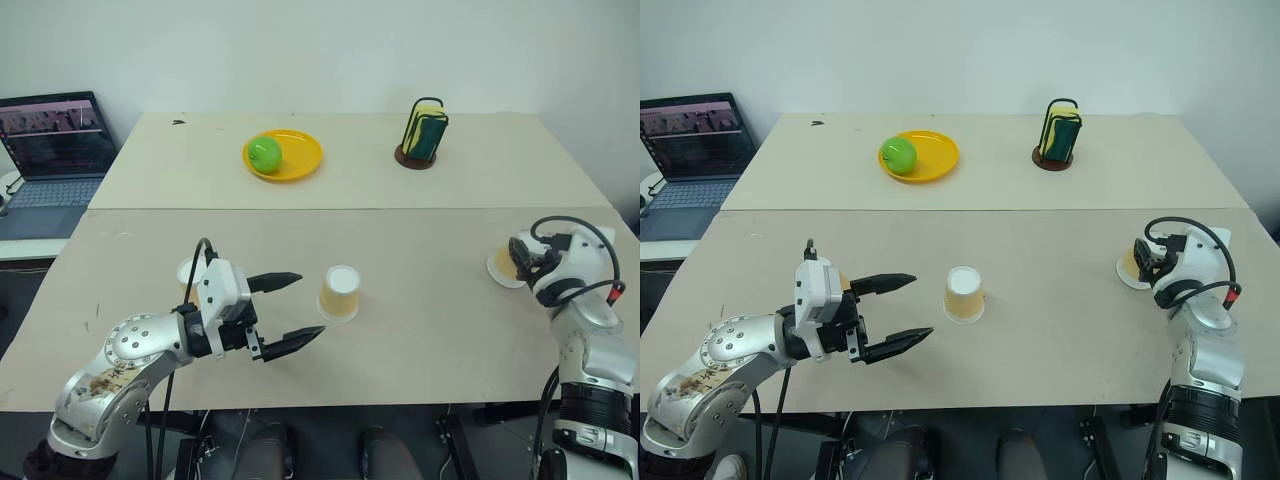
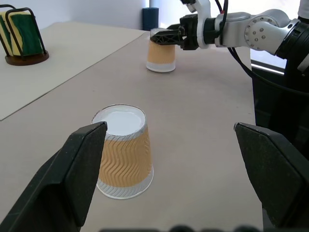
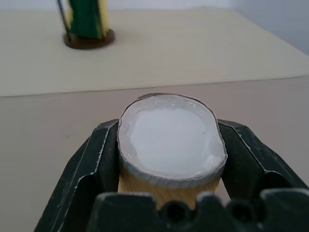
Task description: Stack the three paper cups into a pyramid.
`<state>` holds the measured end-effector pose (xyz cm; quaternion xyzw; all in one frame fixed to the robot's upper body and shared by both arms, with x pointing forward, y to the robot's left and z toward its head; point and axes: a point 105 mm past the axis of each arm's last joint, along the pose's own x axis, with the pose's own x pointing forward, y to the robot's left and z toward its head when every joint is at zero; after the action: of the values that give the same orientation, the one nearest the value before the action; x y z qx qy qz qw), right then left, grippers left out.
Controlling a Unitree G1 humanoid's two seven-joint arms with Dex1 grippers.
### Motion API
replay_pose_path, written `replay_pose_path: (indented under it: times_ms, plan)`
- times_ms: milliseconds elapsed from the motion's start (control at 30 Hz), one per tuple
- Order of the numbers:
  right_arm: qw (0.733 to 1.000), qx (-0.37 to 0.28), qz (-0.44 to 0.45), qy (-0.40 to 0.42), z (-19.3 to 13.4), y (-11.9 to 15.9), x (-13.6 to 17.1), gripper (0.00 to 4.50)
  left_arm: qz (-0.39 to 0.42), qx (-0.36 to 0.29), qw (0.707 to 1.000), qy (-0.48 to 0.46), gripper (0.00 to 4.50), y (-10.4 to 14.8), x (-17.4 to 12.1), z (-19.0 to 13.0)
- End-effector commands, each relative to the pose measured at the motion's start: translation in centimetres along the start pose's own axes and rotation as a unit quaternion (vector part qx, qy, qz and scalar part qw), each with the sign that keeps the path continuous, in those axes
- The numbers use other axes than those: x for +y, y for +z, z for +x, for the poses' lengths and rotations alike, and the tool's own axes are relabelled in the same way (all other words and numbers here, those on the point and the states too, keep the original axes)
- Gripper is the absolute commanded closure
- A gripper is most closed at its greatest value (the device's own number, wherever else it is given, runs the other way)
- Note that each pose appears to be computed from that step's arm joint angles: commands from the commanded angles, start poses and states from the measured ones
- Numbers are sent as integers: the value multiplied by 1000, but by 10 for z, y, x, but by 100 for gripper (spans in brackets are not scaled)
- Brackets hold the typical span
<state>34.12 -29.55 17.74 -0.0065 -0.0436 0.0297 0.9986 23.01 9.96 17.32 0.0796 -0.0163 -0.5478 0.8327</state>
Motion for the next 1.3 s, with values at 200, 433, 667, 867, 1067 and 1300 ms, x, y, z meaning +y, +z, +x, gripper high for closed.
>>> replay_pose_path:
  times_ms: [200,433,667,867,1067,1300]
  plan:
    - [909,21,-71,410,-60,45,117,190,15,-8,1000,-5,0,8,-5,0]
    - [858,65,-84,503,-64,22,151,190,16,-10,1000,-5,0,10,-5,2]
    - [846,65,-80,523,-56,8,164,190,14,-8,1000,-3,0,9,-6,0]
    - [848,67,-88,518,-49,0,161,190,14,-7,1000,2,0,9,-6,-3]
    - [852,62,-91,512,-41,-4,157,190,17,-5,1000,5,0,9,-6,-4]
    - [858,59,-94,502,-31,-7,151,190,19,-3,1000,8,0,8,-4,-6]
